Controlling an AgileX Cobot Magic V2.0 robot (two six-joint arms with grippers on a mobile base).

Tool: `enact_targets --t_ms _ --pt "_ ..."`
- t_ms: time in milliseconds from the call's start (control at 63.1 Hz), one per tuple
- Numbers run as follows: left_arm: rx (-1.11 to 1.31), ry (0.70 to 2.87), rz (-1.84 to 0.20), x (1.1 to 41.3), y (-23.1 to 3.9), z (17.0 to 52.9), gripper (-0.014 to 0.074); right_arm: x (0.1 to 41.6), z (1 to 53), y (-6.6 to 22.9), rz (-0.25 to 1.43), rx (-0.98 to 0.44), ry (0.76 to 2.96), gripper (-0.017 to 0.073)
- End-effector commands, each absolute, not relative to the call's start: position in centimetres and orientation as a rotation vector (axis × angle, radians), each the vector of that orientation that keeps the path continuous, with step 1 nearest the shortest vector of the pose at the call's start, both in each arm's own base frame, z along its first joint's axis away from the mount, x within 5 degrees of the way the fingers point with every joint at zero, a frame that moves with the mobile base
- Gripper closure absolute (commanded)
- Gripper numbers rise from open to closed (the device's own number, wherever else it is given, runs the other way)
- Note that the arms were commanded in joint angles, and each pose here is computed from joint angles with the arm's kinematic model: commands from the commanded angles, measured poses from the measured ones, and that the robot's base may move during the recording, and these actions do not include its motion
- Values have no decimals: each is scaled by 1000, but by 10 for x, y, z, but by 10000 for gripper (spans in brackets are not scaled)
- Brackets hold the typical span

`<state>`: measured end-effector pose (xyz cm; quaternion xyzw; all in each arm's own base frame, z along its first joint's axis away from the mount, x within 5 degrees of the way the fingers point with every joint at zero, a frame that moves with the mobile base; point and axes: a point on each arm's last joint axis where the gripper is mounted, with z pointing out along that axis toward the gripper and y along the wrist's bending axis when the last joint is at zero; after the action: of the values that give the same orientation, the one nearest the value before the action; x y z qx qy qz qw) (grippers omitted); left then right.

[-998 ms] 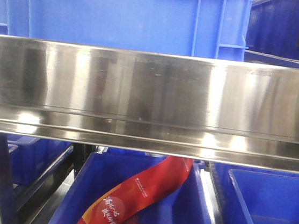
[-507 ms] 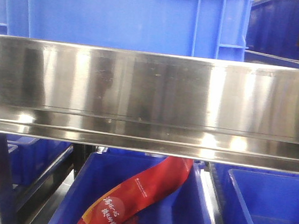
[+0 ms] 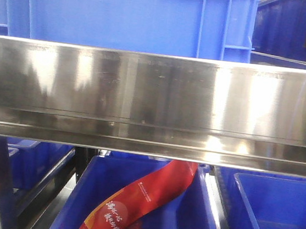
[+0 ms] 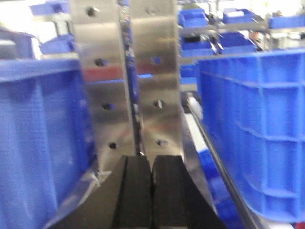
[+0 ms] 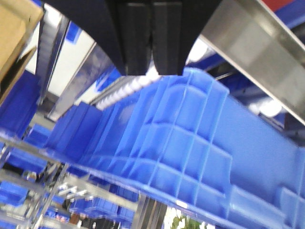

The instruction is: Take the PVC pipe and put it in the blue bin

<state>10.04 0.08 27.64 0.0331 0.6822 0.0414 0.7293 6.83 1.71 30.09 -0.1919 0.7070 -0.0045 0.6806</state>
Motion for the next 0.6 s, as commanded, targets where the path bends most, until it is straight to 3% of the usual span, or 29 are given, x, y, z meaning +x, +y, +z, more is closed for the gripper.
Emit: enact_targets --t_ms 0,285,586 --pt "62 1456 95 99 2 280 704 68 303 17 -17 -425 1554 721" --pt "61 1422 96 99 2 283 704 68 310 16 -30 -393 1483 721" --pt "59 1366 98 98 2 286 704 61 312 3 -90 -154 1447 721"
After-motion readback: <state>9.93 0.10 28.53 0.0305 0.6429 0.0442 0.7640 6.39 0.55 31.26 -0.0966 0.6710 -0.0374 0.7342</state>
